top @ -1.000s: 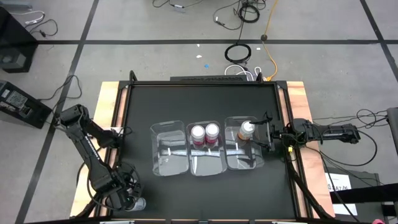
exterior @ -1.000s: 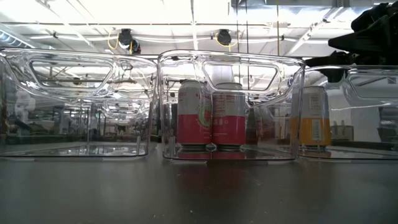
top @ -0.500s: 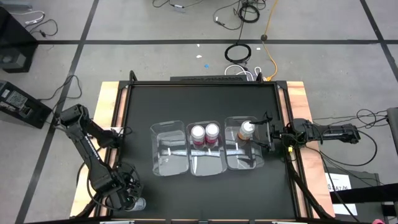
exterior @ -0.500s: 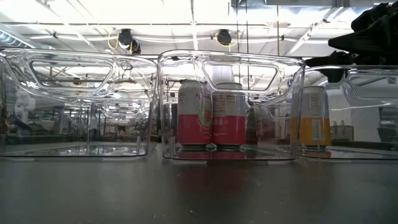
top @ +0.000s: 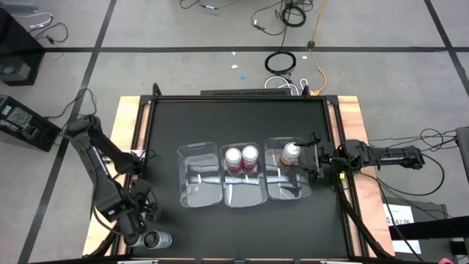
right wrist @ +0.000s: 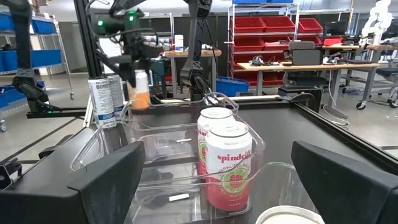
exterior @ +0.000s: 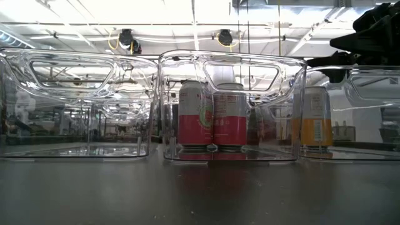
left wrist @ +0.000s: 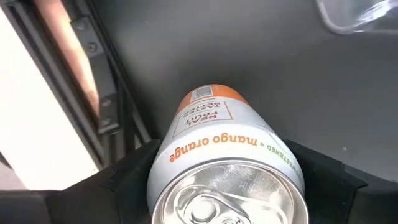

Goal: Sort soda cans
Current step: Put the orange soda can into the right transparent bin

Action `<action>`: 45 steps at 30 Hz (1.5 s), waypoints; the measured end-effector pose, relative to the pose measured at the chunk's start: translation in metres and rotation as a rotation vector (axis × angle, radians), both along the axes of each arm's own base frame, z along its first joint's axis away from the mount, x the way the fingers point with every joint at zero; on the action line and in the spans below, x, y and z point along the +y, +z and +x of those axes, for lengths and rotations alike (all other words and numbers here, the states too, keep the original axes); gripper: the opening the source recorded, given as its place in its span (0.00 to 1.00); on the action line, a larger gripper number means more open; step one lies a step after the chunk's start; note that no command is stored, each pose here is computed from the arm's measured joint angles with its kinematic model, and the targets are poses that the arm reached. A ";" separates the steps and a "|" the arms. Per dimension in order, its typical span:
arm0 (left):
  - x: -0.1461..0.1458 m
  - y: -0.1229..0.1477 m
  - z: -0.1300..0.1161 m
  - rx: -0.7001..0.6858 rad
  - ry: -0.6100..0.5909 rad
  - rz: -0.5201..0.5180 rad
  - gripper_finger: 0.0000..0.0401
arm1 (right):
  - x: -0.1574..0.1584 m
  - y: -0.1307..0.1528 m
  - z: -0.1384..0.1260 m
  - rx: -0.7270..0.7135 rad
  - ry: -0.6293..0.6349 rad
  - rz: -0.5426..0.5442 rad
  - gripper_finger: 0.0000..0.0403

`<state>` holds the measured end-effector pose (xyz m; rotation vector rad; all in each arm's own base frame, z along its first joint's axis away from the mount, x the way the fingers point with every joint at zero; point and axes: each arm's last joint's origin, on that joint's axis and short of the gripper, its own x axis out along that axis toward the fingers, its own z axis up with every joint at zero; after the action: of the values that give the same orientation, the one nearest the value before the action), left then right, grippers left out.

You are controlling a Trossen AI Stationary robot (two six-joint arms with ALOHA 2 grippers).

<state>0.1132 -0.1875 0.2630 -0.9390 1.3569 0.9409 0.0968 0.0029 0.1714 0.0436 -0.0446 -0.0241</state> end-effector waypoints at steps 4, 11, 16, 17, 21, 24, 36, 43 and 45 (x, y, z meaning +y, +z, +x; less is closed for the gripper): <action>0.016 0.020 -0.010 -0.020 -0.001 -0.031 0.76 | 0.000 0.000 0.000 0.000 0.000 0.000 0.99; 0.049 0.059 -0.030 -0.040 -0.032 -0.053 0.76 | 0.000 0.000 0.000 0.000 0.000 0.000 0.99; 0.067 0.081 -0.035 -0.182 -0.080 -0.096 0.76 | 0.000 0.000 0.000 0.000 0.000 0.000 0.99; 0.070 0.084 -0.035 -0.204 -0.081 -0.091 0.76 | 0.000 0.000 0.000 -0.001 0.000 0.000 0.99; 0.080 0.091 -0.029 -0.299 -0.110 -0.056 0.76 | 0.000 0.000 0.000 0.000 0.000 0.000 0.99; 0.086 0.095 -0.021 -0.319 -0.142 -0.026 0.76 | 0.000 0.000 0.000 0.000 0.000 0.000 0.99; 0.108 0.139 0.035 -0.462 -0.282 0.099 0.76 | 0.000 0.000 0.000 0.000 0.000 0.000 0.99; 0.129 0.157 0.103 -0.523 -0.402 0.197 0.76 | 0.000 0.000 0.000 -0.001 0.000 0.000 0.99; 0.138 0.159 0.127 -0.553 -0.436 0.205 0.76 | 0.000 0.000 0.000 -0.001 0.000 0.000 0.99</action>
<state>0.2401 -0.0491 0.4221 -0.6410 0.9145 0.4284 0.0968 0.0029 0.1715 0.0437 -0.0452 -0.0241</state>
